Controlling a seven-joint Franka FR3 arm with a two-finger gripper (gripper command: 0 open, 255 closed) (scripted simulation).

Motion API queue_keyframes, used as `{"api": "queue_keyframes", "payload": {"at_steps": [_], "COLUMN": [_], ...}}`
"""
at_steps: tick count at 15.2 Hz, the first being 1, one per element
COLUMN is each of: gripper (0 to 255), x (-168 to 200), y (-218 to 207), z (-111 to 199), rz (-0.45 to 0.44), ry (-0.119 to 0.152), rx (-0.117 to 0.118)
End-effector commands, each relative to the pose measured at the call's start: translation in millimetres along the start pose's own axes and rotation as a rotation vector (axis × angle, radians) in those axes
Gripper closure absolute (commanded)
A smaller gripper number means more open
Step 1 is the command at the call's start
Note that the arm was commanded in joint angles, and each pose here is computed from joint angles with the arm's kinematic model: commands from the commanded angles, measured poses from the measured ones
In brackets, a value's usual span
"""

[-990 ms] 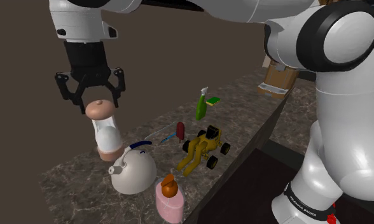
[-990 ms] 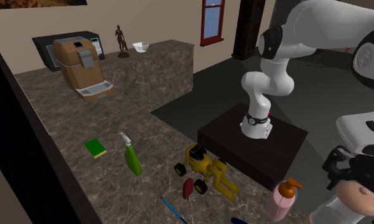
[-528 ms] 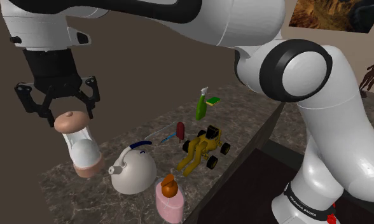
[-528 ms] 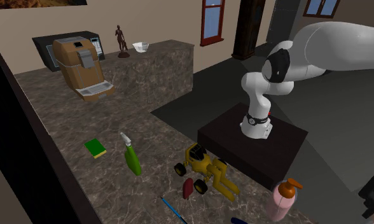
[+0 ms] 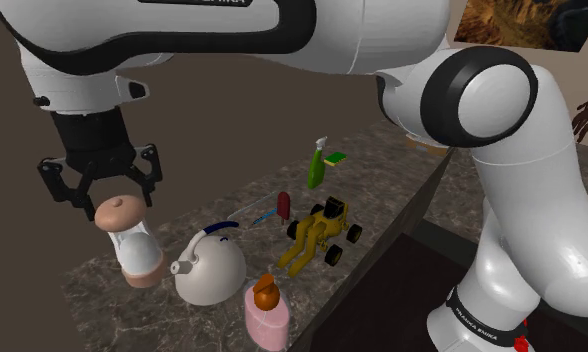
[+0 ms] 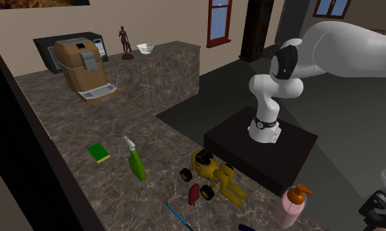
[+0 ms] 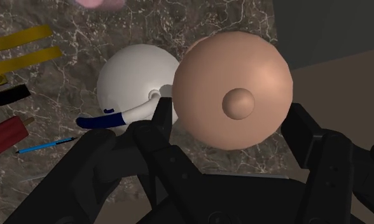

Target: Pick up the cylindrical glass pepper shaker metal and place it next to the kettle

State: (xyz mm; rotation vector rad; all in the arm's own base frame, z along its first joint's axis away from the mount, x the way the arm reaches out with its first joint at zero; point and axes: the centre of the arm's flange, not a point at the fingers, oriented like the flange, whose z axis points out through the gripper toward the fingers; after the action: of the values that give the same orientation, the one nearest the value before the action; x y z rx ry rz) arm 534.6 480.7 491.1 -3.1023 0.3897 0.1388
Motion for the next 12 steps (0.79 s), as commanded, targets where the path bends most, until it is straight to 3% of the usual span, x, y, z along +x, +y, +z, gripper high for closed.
{"api": "queue_keyframes", "payload": {"at_steps": [1,12], "gripper": [255,255], "x": [1,6], "y": [-1,-1], "z": [10,68], "rz": [0.0,0.0], "ry": [0.0,0.0], "rx": [0.001,0.001]}}
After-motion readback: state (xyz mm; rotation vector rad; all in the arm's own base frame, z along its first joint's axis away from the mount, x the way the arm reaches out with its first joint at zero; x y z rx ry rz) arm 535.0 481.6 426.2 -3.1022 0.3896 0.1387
